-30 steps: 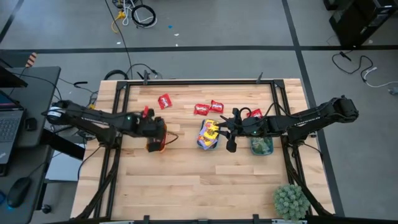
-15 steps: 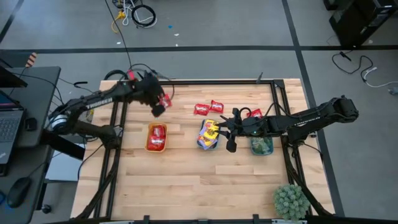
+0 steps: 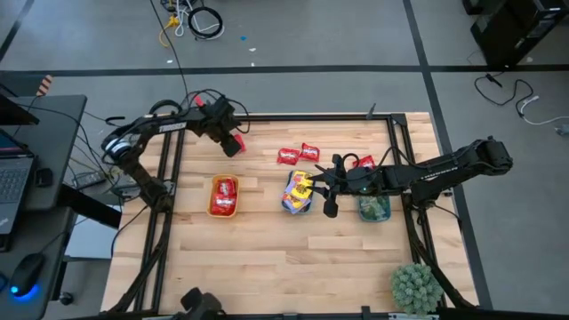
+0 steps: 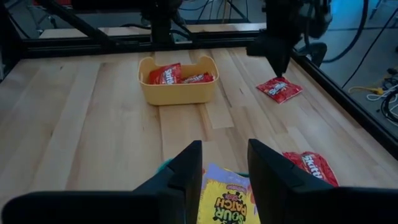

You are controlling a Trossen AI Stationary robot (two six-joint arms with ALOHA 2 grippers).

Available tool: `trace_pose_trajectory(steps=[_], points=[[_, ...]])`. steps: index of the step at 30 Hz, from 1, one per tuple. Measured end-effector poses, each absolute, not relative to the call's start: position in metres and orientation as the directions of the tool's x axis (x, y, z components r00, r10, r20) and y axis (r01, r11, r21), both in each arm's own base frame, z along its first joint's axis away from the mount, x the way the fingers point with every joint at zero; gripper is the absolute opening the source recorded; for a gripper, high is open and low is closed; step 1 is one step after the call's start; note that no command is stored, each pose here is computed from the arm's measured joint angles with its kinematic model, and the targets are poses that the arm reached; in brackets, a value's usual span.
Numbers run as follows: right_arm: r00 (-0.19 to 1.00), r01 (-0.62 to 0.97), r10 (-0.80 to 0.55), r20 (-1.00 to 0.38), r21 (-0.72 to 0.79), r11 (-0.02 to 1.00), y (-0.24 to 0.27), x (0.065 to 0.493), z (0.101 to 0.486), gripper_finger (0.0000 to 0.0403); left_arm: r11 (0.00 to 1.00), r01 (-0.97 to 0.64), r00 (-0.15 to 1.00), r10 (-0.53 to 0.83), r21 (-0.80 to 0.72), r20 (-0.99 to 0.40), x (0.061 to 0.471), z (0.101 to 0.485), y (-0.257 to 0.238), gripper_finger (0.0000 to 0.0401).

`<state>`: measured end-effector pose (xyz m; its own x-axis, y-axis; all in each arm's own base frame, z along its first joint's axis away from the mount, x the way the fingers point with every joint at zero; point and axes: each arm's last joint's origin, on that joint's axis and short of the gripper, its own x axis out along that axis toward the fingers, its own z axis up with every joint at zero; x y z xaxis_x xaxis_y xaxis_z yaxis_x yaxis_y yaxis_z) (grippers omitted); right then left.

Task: Sort candy
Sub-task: Put the red candy pack into the yellow bin

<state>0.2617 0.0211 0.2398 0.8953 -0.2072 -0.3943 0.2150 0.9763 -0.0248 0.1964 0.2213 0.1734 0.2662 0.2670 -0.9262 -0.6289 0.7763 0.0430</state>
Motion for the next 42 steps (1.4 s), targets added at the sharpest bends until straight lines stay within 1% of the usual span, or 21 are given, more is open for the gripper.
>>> trace_pose_trajectory(steps=[4,8,12,15,21,26,28,30,32,34,35,39,42], points=[[0.895,0.215,-0.207,-0.394,-0.025,0.976,0.021,0.262,0.240,0.0118,0.754,-0.651,0.203,0.281,0.086,-0.938,0.193,0.158,0.231,0.0131],[0.895,0.215,-0.207,-0.395,-0.025,0.976,0.021,0.262,0.240,0.0119,0.736,-0.671,0.187,0.290,0.094,-0.939,0.189,0.153,0.238,0.0148],[0.895,0.215,-0.207,-0.395,-0.025,0.976,0.021,0.262,0.240,0.0119,0.733,-0.673,0.183,0.295,0.099,-0.938,0.185,0.153,0.242,0.0152],[0.895,0.215,-0.207,-0.395,-0.025,0.976,0.021,0.262,0.240,0.0119,0.733,-0.675,0.205,0.286,0.077,-0.936,0.184,0.151,0.245,0.0152],[0.895,0.215,-0.207,-0.395,-0.025,0.976,0.021,0.262,0.240,0.0120,0.753,-0.653,0.311,0.169,-0.081,-0.935,0.189,0.136,0.248,0.0152],[0.895,0.215,-0.207,-0.395,-0.026,0.976,0.021,0.262,0.240,0.0119,0.750,-0.658,0.286,0.165,-0.069,-0.944,0.190,0.131,0.248,0.0152],[0.895,0.216,-0.209,-0.395,-0.026,0.976,0.021,0.262,0.240,0.0120,0.753,-0.656,0.275,0.172,-0.054,-0.946,0.190,0.131,0.248,0.0143],[0.895,0.217,-0.209,-0.395,-0.027,0.976,0.020,0.262,0.240,0.0120,0.766,-0.641,0.273,0.173,-0.045,-0.946,0.189,0.131,0.248,0.0119],[0.894,0.217,-0.210,-0.395,-0.027,0.976,0.020,0.262,0.240,0.0119,0.785,-0.619,0.272,0.179,-0.029,-0.945,0.191,0.131,0.248,0.0077],[0.894,0.217,-0.210,-0.395,-0.027,0.976,0.020,0.262,0.240,0.0117,0.800,-0.600,0.277,0.183,-0.021,-0.943,0.192,0.133,0.247,0.0027],[0.894,0.217,-0.210,-0.395,-0.027,0.976,0.020,0.262,0.240,0.0116,0.801,-0.598,0.282,0.189,-0.019,-0.941,0.192,0.135,0.247,0.0014],[0.894,0.217,-0.210,-0.395,-0.027,0.976,0.020,0.262,0.240,0.0115,0.804,-0.595,0.288,0.213,0.000,-0.934,0.189,0.148,0.241,0.0003],[0.894,0.217,-0.210,-0.395,-0.028,0.976,0.020,0.262,0.240,0.0114,0.806,-0.591,0.333,0.270,0.024,-0.904,0.188,0.172,0.236,0.0002]])
